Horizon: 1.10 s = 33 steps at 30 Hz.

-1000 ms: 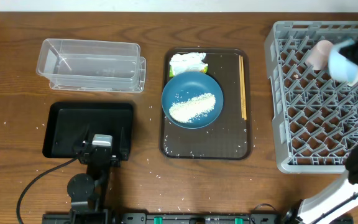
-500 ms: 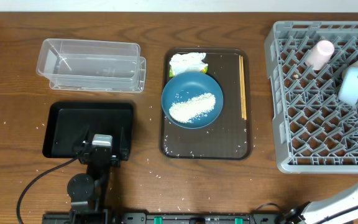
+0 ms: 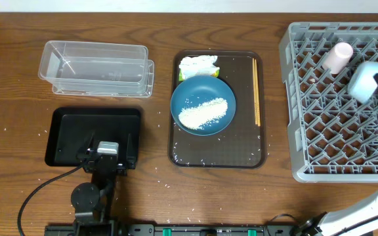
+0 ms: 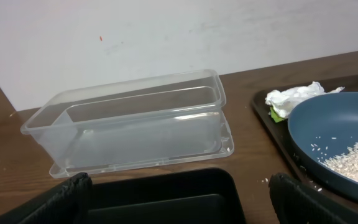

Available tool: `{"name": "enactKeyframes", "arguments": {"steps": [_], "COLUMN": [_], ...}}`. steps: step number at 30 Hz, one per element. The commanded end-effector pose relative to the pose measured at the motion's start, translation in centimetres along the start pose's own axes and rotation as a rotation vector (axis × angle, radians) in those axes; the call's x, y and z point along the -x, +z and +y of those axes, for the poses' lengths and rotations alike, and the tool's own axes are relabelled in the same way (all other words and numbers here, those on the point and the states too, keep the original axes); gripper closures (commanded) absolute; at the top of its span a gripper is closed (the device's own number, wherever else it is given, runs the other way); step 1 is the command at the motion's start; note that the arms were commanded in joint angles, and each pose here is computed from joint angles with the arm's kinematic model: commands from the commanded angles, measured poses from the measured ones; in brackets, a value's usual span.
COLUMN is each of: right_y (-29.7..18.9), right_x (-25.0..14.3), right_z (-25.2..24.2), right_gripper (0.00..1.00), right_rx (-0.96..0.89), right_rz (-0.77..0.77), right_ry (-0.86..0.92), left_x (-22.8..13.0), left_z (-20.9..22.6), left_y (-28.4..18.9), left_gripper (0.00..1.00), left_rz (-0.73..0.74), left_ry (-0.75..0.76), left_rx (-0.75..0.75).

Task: Sort waste into correct bins and load items into the dishwasher rack
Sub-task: 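Lift the light-blue bowl and carry it to the rack, then lower the light-blue bowl into the rack and release it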

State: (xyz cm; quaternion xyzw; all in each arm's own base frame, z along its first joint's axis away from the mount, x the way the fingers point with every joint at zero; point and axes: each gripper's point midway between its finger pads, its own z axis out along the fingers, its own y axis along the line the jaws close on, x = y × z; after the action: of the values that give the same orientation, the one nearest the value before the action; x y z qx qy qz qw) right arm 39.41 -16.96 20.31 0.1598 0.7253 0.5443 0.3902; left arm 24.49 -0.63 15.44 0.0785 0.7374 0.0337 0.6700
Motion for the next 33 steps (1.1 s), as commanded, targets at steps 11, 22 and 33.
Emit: {"name": "enactKeyframes", "arguments": {"steps": [11,22,33], "right_y": [-3.1,-5.1,-10.7], "right_x": [0.0,-0.3,-0.2], "right_z": [-3.7,-4.1,-1.9], "right_gripper": [0.95,0.79,0.58], "right_rx": [-0.181,-0.242,-0.644], "right_rz": [-0.045,-0.072,-0.177], "right_ry": [0.196,0.257,0.261], "left_x": [-1.5,-1.5,-1.5], "left_z": [-0.5,-0.5,-0.5], "left_y": [0.1,0.1,0.1], "left_gripper": [0.07,0.07,0.07], "left_rz": [0.045,0.045,0.045], "left_ry": [-0.004,-0.004,-0.004], "left_rx": [-0.020,-0.020,-0.020]}}
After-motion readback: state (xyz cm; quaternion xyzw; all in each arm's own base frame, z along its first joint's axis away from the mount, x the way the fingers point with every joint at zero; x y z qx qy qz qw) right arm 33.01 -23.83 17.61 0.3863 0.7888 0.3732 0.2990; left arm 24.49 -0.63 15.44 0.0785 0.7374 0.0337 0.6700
